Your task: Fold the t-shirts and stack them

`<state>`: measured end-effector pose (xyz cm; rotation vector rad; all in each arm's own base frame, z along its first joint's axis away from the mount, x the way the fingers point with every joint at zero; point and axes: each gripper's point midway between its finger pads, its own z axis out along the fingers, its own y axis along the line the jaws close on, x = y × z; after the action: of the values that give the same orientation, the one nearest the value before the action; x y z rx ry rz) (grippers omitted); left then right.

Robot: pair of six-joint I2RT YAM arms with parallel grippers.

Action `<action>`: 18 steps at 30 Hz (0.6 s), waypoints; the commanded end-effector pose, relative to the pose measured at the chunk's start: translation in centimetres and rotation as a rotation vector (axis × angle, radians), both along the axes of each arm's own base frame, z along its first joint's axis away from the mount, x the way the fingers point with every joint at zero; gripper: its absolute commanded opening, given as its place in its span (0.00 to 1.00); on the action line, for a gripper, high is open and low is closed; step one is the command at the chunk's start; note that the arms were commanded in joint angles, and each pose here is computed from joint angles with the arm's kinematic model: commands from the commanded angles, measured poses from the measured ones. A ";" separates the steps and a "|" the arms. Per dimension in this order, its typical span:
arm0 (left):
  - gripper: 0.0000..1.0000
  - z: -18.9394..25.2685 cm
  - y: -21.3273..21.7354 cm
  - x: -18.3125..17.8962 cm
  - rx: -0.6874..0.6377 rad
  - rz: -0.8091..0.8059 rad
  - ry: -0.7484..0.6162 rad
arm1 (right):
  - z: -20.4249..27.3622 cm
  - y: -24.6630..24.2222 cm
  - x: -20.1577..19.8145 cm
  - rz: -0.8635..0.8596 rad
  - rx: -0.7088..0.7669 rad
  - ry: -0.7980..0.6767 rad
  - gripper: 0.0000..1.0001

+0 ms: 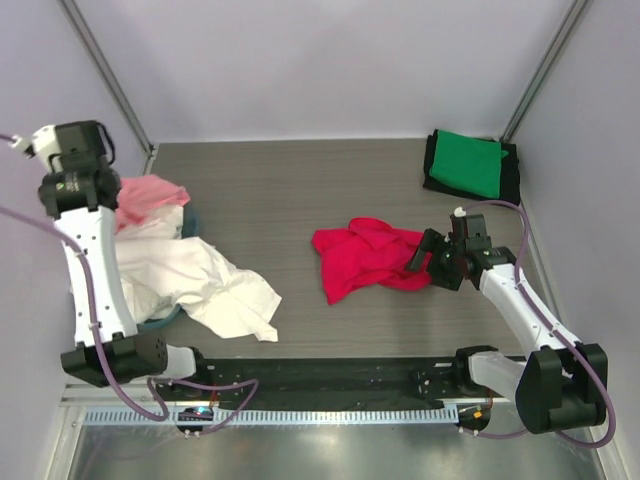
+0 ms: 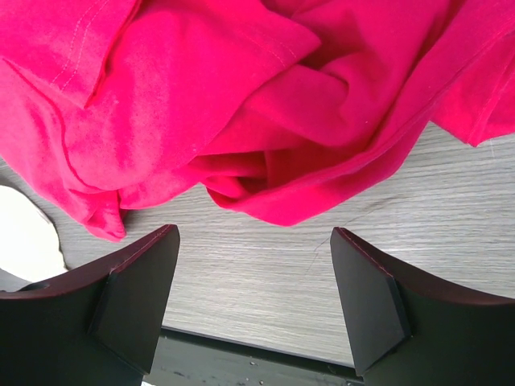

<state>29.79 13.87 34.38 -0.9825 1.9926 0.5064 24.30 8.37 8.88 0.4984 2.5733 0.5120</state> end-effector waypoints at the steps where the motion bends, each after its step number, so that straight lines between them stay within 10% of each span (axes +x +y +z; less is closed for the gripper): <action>1: 0.06 -1.2 2.7 -4.9 0.005 0.123 0.079 | 1.0 0.5 0.3 0.033 0.016 -0.049 0.82; 6: 0.88 -3.0 1.8 -6.7 -0.049 0.153 -0.005 | 0.9 0.5 0.2 0.038 0.017 -0.043 0.82; 18: 1.00 -12.4 -14.1 -1.4 -0.100 -0.497 0.297 | 0.2 0.3 0.6 0.023 0.002 -0.033 0.82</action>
<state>26.97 4.33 24.52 -0.6796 2.3268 0.3201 24.31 8.51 8.93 0.4847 2.5729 0.5230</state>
